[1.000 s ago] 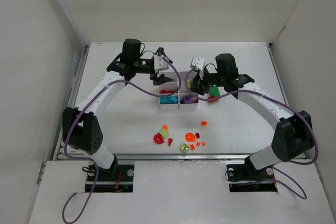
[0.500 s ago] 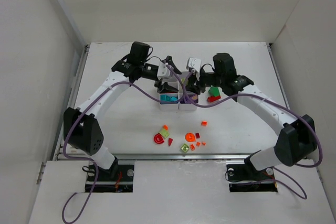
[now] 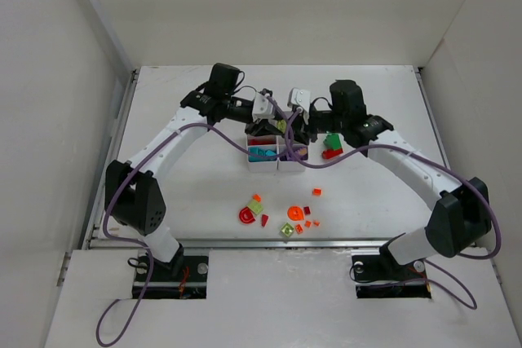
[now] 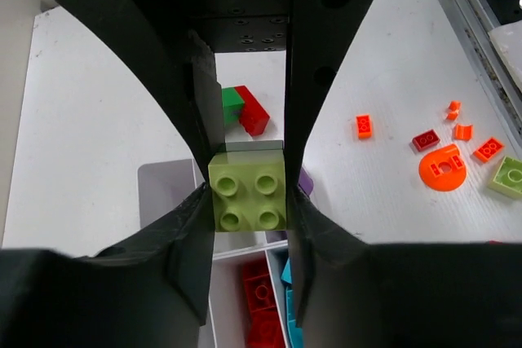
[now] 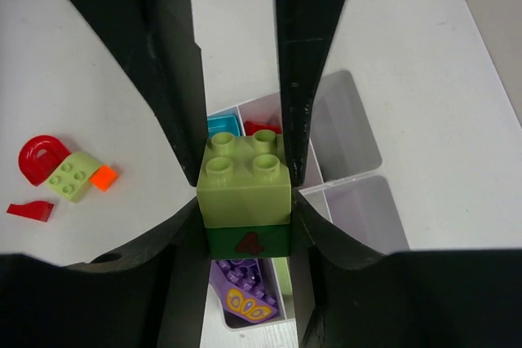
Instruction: Sort the legos into containers by color
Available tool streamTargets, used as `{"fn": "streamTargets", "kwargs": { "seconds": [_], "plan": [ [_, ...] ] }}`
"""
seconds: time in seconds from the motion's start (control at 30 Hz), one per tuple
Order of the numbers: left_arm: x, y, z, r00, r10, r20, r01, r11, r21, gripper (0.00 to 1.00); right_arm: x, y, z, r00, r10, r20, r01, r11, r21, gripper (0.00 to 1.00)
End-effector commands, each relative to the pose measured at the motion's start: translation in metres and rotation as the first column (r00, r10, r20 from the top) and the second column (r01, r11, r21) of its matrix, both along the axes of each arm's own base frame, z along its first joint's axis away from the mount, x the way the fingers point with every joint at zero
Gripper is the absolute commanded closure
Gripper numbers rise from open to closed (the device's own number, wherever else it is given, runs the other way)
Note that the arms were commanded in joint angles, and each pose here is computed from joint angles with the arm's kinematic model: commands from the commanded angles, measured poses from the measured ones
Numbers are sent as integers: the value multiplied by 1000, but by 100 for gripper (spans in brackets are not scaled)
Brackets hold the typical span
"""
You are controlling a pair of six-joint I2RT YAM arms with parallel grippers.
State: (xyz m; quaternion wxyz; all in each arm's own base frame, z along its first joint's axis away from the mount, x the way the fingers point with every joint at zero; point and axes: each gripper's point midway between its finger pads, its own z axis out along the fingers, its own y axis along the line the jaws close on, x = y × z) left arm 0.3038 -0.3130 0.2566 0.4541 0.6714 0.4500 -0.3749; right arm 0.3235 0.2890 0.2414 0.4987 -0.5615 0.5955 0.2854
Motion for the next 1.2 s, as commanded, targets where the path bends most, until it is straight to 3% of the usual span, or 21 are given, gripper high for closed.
{"fn": "streamTargets", "kwargs": {
  "seconds": [0.0,0.03,0.1,0.23,0.33,0.43,0.77,0.9,1.07,1.17],
  "plan": [
    [-5,-3,20,999,-26,25,27,999,-33,86,3,11,31,995,41,89,-46,997,54,100],
    [-5,-3,20,999,-26,25,27,999,-33,95,3,11,31,995,41,89,-46,997,54,100],
    [-5,-3,20,999,-26,25,27,999,-33,100,4,11,31,994,44,97,-49,997,51,100],
    [-1,-1,27,1000,-8,30,10,999,-46,100,8,3,1,999,-8,48,8,1000,-2,100],
    [18,9,37,997,78,-20,-79,994,-73,100,10,-22,-34,996,-74,-41,71,995,-66,100],
    [40,13,52,989,149,11,-147,983,-114,100,14,-49,-54,981,-173,-85,162,980,-118,100],
    [42,-3,43,990,110,-84,-119,987,-104,100,27,-87,-52,945,-322,-59,315,943,-113,100],
    [43,-13,18,980,133,-146,-142,989,-51,100,34,-94,-54,932,-356,-66,347,931,-115,100],
    [72,-27,-58,947,310,-88,-296,945,138,100,51,-107,-40,888,-456,-59,450,888,-92,100],
    [78,-33,-74,933,352,-81,-337,930,149,99,66,-121,-28,842,-539,-24,536,840,-85,100]
  ]
}}
